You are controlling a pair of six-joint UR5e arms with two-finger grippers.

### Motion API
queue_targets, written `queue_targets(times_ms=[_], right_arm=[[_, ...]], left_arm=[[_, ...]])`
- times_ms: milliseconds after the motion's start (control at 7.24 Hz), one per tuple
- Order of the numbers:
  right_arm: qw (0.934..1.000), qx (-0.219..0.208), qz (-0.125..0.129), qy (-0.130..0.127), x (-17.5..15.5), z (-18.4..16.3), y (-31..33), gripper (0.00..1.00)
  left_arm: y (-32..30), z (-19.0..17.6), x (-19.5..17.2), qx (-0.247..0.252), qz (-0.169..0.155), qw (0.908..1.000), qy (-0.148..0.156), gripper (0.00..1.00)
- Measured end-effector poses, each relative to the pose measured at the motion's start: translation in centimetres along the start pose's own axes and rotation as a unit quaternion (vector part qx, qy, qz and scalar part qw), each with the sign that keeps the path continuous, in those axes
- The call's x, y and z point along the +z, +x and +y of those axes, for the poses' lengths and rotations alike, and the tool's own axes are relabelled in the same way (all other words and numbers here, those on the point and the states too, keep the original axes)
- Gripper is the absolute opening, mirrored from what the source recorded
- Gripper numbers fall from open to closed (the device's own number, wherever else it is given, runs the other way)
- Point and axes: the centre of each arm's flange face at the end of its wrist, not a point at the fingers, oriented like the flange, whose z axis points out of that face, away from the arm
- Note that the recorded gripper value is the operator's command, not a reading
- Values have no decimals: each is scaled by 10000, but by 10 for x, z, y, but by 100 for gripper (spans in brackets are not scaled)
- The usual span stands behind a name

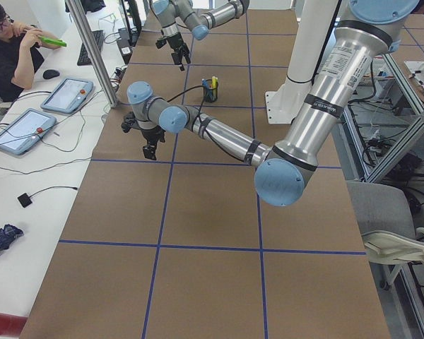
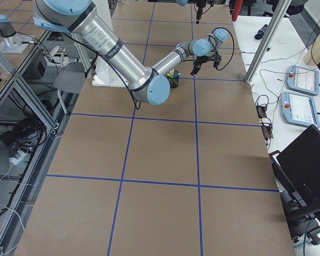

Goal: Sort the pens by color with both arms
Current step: 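Move the right gripper toward the pen cup while the left arm advances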

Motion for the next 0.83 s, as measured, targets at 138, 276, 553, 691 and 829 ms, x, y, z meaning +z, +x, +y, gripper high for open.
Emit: queue_targets(times_ms=[138,276,553,691,829], right_arm=[[10000,-27,64,22,7,2,-3,100],[9999,-52,96,-1,15,7,-6,99],[9999,-94,107,-79,27,18,-12,99],[9998,-113,96,-114,30,21,-12,99],[9998,-117,87,-145,33,22,-10,96]], left_arm=[[13,-3,2,-31,15,10000,-48,100],[19,-4,2,-50,18,10000,-75,100],[21,-5,3,-64,18,9999,-92,100],[21,-4,3,-68,15,9999,-96,100],[20,-4,4,-73,10,9999,-101,100]])
